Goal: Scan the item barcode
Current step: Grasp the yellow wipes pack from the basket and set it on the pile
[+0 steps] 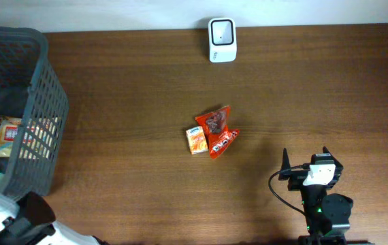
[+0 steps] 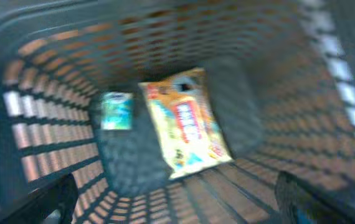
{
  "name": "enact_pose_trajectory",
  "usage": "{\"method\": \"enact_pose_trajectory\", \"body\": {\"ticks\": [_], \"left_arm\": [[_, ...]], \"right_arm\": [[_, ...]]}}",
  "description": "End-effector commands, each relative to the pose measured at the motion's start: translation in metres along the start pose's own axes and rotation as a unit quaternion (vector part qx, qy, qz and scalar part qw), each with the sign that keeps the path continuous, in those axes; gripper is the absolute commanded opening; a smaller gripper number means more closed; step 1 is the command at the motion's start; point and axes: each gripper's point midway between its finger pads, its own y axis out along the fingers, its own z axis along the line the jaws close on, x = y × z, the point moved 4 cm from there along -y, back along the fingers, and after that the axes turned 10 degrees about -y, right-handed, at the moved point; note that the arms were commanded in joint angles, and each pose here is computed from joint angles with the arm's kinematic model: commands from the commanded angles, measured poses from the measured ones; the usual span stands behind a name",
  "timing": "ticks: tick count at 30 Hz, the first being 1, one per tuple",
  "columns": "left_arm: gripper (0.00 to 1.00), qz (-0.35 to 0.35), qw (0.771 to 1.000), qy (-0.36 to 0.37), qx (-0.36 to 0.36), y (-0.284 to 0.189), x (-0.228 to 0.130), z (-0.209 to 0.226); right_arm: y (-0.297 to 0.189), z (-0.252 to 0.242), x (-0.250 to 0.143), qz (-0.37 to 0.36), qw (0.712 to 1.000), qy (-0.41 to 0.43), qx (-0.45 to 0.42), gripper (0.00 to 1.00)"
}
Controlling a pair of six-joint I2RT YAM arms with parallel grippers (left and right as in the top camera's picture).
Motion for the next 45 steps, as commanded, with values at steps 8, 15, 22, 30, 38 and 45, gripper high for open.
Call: {"method": "enact_pose_trajectory", "body": {"ticks": [8,15,22,30,38,45], "left_arm": [[0.92,0.006,0.991,-0.097,0.096,0.09,0.016,0.04],[0.96,0.086,0.983,-0.065,0.148,0.168,-0.026,0.056],[0.96,0.116,0.986,0.025,0.119,0.19,-0.051,0.022],[0.96,0.192,0.971,0.097,0.106,0.261,-0.083,0.011],[0.97,0.203,0.968,0.097,0.11,0.29,-0.104,0.021],[0.91,0.234,0.959,0.098,0.122,0.315,-0.143,0.044]], "right_arm": [[0.0,0.001,-0.003,0.004,1.0,-0.004,0.001,0.98],[0.0,0.001,-0.003,0.004,1.0,-0.004,0.001,0.98],[0.0,0.001,-0.003,0.004,1.0,-0.004,0.001,0.98],[0.0,0.001,-0.003,0.004,1.0,-0.004,0.001,0.98],[0.0,0.001,-0.003,0.004,1.0,-0.004,0.001,0.98],[0.0,0.001,-0.003,0.004,1.0,-0.004,0.001,0.98]]}}
